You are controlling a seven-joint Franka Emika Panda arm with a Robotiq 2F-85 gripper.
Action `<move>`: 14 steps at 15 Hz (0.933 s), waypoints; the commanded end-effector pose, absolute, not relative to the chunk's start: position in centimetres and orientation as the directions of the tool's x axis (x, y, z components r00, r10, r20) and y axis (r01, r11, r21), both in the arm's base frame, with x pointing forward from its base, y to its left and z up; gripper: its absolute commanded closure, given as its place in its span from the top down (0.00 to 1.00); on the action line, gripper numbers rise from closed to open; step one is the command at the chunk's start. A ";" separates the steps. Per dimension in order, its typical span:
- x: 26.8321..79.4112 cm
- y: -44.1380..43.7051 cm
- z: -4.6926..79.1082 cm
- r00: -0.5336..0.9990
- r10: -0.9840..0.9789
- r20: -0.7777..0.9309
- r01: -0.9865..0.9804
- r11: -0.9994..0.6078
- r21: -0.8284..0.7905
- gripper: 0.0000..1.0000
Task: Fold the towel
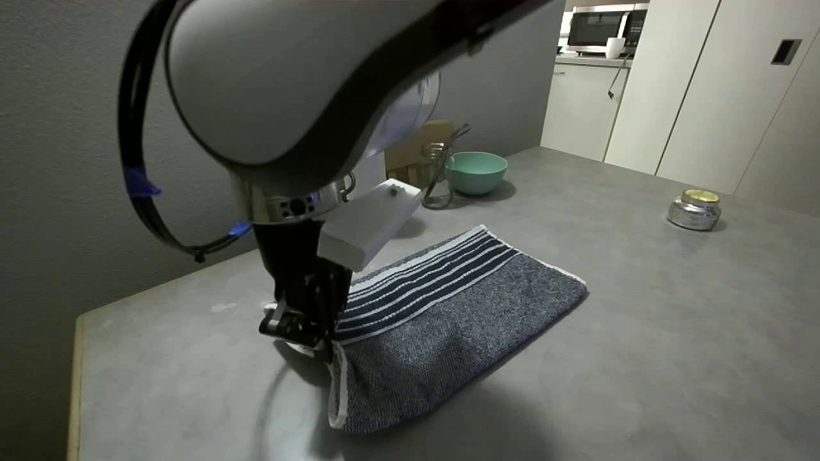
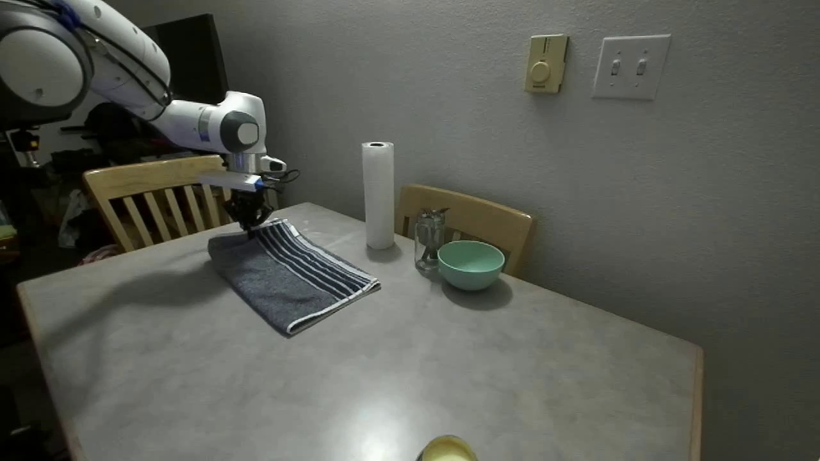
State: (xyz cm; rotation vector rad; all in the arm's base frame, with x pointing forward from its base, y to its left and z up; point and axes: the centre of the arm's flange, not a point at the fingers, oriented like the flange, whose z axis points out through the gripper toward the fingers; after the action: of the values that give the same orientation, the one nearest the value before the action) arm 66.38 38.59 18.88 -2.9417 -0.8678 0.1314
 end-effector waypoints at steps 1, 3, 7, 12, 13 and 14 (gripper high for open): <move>63.6 34.8 21.7 0.810 0.583 -0.062 0.562 -0.803 -0.201 0.01; 63.1 33.5 22.6 0.804 0.589 -0.082 0.561 -0.798 -0.220 0.01; 62.5 30.5 23.8 0.791 0.602 -0.114 0.574 -0.793 -0.204 0.01; 62.7 26.3 24.4 0.797 0.591 -0.129 0.572 -0.805 -0.157 0.01; 62.9 25.4 24.5 0.809 0.573 -0.132 0.557 -0.818 -0.141 0.01; 63.1 24.6 24.5 0.817 0.560 -0.134 0.547 -0.828 -0.127 0.01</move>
State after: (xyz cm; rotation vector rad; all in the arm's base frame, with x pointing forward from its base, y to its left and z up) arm 64.51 27.91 23.84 -2.8838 -0.9118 0.2596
